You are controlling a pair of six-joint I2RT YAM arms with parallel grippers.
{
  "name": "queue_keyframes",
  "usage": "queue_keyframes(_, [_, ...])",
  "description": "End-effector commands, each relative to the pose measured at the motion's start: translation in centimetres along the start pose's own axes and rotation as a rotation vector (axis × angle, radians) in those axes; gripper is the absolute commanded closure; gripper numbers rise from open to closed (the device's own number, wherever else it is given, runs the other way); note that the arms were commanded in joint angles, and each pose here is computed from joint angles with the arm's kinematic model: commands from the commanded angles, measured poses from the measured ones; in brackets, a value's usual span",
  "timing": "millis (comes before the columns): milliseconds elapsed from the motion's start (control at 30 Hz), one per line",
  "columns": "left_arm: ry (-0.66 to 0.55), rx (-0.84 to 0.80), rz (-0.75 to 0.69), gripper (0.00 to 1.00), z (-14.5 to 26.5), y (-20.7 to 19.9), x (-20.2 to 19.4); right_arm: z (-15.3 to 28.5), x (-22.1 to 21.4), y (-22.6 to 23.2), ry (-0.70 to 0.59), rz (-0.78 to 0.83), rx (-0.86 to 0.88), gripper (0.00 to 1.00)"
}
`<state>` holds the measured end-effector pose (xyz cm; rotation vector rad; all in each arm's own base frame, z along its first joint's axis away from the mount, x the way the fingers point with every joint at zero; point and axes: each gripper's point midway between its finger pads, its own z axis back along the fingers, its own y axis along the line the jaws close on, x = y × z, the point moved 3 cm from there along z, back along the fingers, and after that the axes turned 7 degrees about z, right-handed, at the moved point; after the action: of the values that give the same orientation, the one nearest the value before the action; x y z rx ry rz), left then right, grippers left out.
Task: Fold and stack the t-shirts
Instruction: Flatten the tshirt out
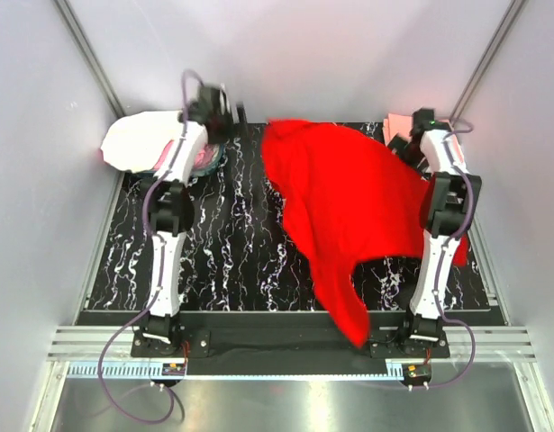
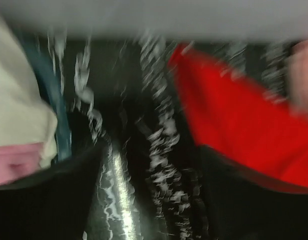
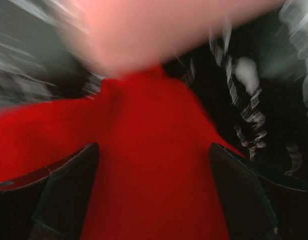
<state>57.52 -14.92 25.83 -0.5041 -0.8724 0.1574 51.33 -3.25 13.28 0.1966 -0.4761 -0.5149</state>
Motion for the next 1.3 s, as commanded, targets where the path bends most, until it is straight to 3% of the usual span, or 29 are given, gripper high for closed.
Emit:
queue_keyframes(0, [-0.023,0.014,0.004,0.01,7.6,-2.8,1.1,10.9,-0.3,3.6,-0.094,0.07,0.061,0.0])
queue_keyframes(33, [0.051,0.046,0.022,0.01,6.4,-0.8,-2.4,10.6,-0.4,3.6,-0.118,0.062,0.082,0.0])
queue_keyframes(100, [-0.068,0.011,0.0,0.01,9.3,-1.9,-0.7,12.7,-0.6,4.0,-0.151,0.068,0.113,0.0])
queue_keyframes(267, [0.003,0.045,-0.011,0.01,10.9,-1.2,-3.9,14.1,-3.6,4.0,-0.127,0.082,0.144,0.0])
queue_keyframes(367, [-0.021,0.019,-0.025,0.01,12.1,-2.1,-4.6,13.6,-5.6,3.6,-0.105,0.078,0.146,0.0])
queue_keyframes(567, [0.067,-0.051,-0.036,0.01,11.7,-3.7,-9.0,12.2,-8.1,0.8,-0.057,0.076,0.03,0.0])
queue_keyframes(833, [0.255,-0.17,-0.038,0.01,7.7,-6.2,-19.9,10.8,-10.2,-1.0,-0.001,0.098,-0.022,0.0])
queue_keyframes(967, [0.352,-0.261,-0.091,0.01,6.6,-10.8,-25.2,10.1,-10.9,-1.8,0.025,0.116,-0.055,0.0])
queue_keyframes(1067, [0.444,-0.217,-0.132,0.01,5.6,-12.2,-29.8,9.7,-11.3,-2.1,0.037,0.121,-0.059,0.0])
queue_keyframes(1267, [0.572,-0.108,-0.06,0.05,4.1,-10.8,-36.1,9.6,-11.7,-2.5,0.042,0.131,-0.067,0.0])
